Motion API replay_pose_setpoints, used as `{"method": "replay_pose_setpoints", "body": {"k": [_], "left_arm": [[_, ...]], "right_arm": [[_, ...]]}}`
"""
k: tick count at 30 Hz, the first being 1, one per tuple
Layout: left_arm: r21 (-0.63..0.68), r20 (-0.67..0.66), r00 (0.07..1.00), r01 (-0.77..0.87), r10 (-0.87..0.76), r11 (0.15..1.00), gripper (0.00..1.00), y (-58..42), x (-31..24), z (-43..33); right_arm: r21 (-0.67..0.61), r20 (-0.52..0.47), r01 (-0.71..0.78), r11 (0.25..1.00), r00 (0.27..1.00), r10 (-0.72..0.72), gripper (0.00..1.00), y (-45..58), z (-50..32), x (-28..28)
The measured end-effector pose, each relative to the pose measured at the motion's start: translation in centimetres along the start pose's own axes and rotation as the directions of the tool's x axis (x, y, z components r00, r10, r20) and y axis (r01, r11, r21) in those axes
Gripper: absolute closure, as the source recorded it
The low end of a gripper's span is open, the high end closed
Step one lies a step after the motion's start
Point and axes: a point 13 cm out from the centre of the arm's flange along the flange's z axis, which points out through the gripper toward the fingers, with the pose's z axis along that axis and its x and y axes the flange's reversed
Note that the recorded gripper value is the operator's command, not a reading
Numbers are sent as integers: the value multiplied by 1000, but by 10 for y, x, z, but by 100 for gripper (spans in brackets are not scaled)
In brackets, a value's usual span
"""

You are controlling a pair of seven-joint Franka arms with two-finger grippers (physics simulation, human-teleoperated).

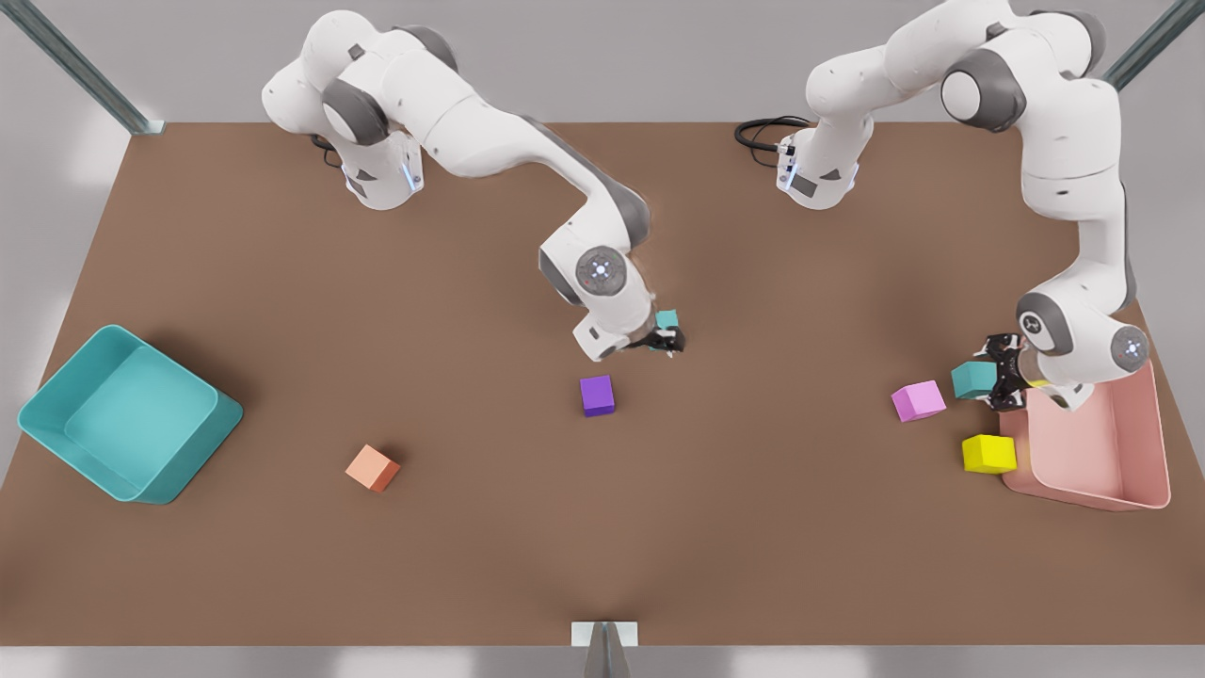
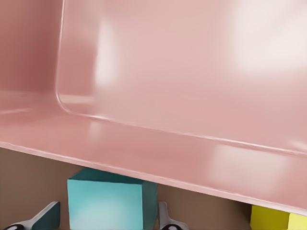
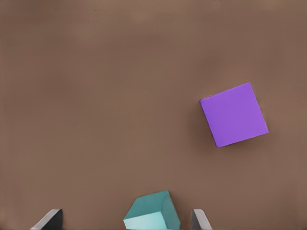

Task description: Stack the two blue cubes on top of each other

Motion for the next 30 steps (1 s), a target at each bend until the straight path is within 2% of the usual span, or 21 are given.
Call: {"method": "replay_pose_setpoints", "body": {"k": [2, 5, 6, 7, 8, 11, 16, 21, 25, 27, 28, 30], "left_arm": [[-6, -2, 1000, 1, -1, 1000, 0, 2, -3, 8], [-8, -1, 1000, 2, -2, 1000, 0, 3, -7, 17], [-7, 0, 1000, 1, -1, 1000, 5, 2, -7, 18], [-6, 1, 1000, 0, 0, 1000, 20, 2, -7, 19], [-5, 2, 1000, -2, 2, 1000, 30, 2, -7, 19], [-8, 1, 1000, -4, 4, 1000, 41, 3, -7, 21], [-19, -8, 1000, -5, 5, 1000, 42, 7, -4, 19], [-26, -17, 1000, -14, 13, 1000, 44, 13, -1, -2], [-4, 35, 996, -78, 79, 997, 43, 22, 12, -100], [-5, 60, 976, -211, 211, 977, 41, 4, 79, -149], [-9, 73, 950, -305, 305, 952, 41, -13, 133, -167], [-4, 89, 861, -503, 501, 865, 41, -48, 273, -196]], "right_arm": [[31, 17, -162, 986, 987, 161, 0, -82, -62, -100], [174, 81, -366, 914, 931, 357, 0, -271, -124, -228], [182, 120, -388, 903, 921, 371, 0, -315, -160, -259], [175, 160, -389, 905, 918, 364, 0, -345, -204, -279], [159, 201, -367, 916, 921, 334, 0, -357, -258, -281], [192, 242, -278, 941, 943, 229, 0, -376, -359, -250], [302, 124, -145, 942, 986, 112, 0, -393, -365, -214], [342, 32, -39, 939, 999, 30, 0, -403, -356, -201], [350, -9, 29, 936, 1000, -27, 0, -406, -355, -197], [351, -22, 57, 935, 998, -53, 0, -406, -357, -195], [351, -20, 69, 934, 998, -66, 0, -407, -362, -195], [346, -14, 95, 933, 995, -96, 0, -405, -372, -192]]}}
